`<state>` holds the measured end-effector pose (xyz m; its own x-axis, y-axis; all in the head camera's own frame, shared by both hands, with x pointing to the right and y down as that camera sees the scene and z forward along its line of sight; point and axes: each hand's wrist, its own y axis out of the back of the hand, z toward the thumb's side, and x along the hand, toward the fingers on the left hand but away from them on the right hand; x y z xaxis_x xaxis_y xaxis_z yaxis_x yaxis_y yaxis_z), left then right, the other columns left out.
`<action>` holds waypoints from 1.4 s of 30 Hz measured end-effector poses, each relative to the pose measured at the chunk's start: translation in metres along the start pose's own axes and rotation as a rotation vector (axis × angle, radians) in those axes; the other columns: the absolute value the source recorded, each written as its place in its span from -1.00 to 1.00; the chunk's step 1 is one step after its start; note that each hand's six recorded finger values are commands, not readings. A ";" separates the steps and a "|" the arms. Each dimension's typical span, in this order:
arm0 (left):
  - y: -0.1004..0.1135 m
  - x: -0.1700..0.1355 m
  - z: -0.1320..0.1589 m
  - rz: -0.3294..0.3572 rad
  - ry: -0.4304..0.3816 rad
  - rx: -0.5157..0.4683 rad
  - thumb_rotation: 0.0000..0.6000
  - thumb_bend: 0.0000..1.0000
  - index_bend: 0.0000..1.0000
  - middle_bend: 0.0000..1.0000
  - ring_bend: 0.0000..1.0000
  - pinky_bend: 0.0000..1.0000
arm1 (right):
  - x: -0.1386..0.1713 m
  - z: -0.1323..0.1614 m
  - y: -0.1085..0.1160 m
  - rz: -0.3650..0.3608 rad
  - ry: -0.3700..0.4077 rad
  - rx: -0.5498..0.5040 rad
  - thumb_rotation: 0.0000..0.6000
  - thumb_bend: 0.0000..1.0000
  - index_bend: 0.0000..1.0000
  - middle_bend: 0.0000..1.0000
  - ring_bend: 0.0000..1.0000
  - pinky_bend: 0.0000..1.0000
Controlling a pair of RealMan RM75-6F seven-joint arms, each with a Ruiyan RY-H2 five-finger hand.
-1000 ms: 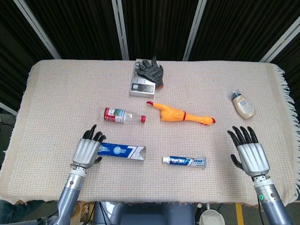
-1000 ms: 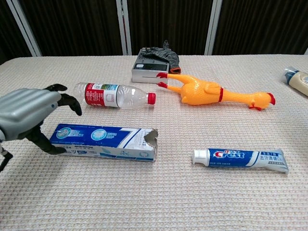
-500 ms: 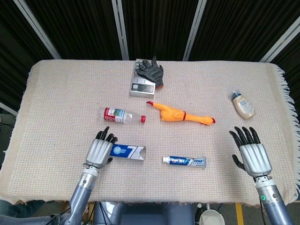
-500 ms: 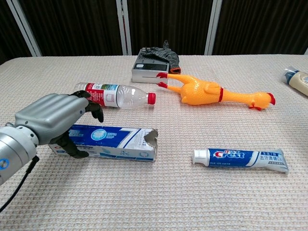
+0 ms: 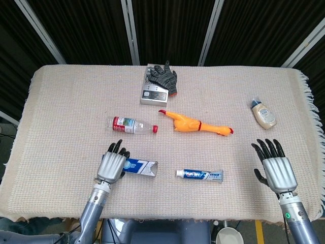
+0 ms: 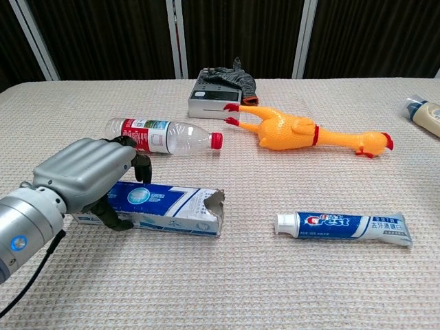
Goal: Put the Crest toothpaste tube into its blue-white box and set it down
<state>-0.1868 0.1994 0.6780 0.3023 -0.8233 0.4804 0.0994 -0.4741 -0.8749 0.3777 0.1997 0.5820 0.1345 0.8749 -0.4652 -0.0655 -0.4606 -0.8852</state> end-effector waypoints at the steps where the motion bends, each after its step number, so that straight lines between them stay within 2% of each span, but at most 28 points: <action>1: 0.000 0.000 0.000 0.002 0.001 0.004 1.00 -0.64 -0.16 -0.27 -0.78 -0.63 | 0.000 0.001 0.000 -0.001 0.002 0.000 1.00 -0.31 -0.68 -0.74 -0.87 -1.00; 5: -0.002 0.000 -0.002 -0.004 0.014 0.016 1.00 -0.51 -0.14 -0.24 -0.76 -0.63 | 0.000 0.001 -0.001 0.000 0.003 0.001 1.00 -0.31 -0.68 -0.74 -0.87 -1.00; 13: -0.004 -0.001 -0.006 0.004 0.023 0.020 1.00 -0.51 -0.11 -0.22 -0.76 -0.63 | 0.000 0.001 -0.002 0.003 -0.001 0.004 1.00 -0.31 -0.68 -0.72 -0.87 -1.00; 18: 0.001 -0.001 -0.008 0.040 0.035 0.017 1.00 -0.48 -0.07 -0.18 -0.72 -0.63 | 0.000 0.001 -0.001 0.003 -0.002 0.008 1.00 -0.31 -0.66 -0.68 -0.87 -1.00; 23: 0.008 -0.002 -0.012 0.076 0.055 0.005 1.00 -0.37 -0.07 -0.11 -0.66 -0.63 | 0.000 0.001 0.001 -0.007 -0.004 0.014 1.00 -0.31 -0.63 -0.62 -0.87 -1.00; 28: 0.011 -0.005 -0.020 0.085 0.070 0.012 1.00 -0.37 -0.10 -0.08 -0.52 -0.61 | 0.000 0.001 0.002 -0.019 -0.005 0.012 1.00 -0.31 -0.63 -0.61 -0.87 -1.00; 37: 0.012 -0.007 -0.027 0.079 0.076 0.008 1.00 -0.37 -0.08 -0.03 -0.49 -0.60 | 0.000 0.000 0.000 -0.016 -0.013 0.016 1.00 -0.31 -0.62 -0.58 -0.87 -1.00; 42: 0.028 -0.007 -0.032 0.115 0.081 -0.021 1.00 -0.37 -0.08 -0.04 -0.49 -0.60 | -0.001 0.003 -0.001 -0.017 -0.007 0.013 1.00 -0.31 -0.60 -0.56 -0.87 -1.00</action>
<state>-0.2161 0.1824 0.6523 0.2334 -0.8944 0.3815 0.0487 -0.3811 -0.9232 0.3747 0.1994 0.5839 0.1288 0.8836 -0.4502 -0.0761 -0.4438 -0.8929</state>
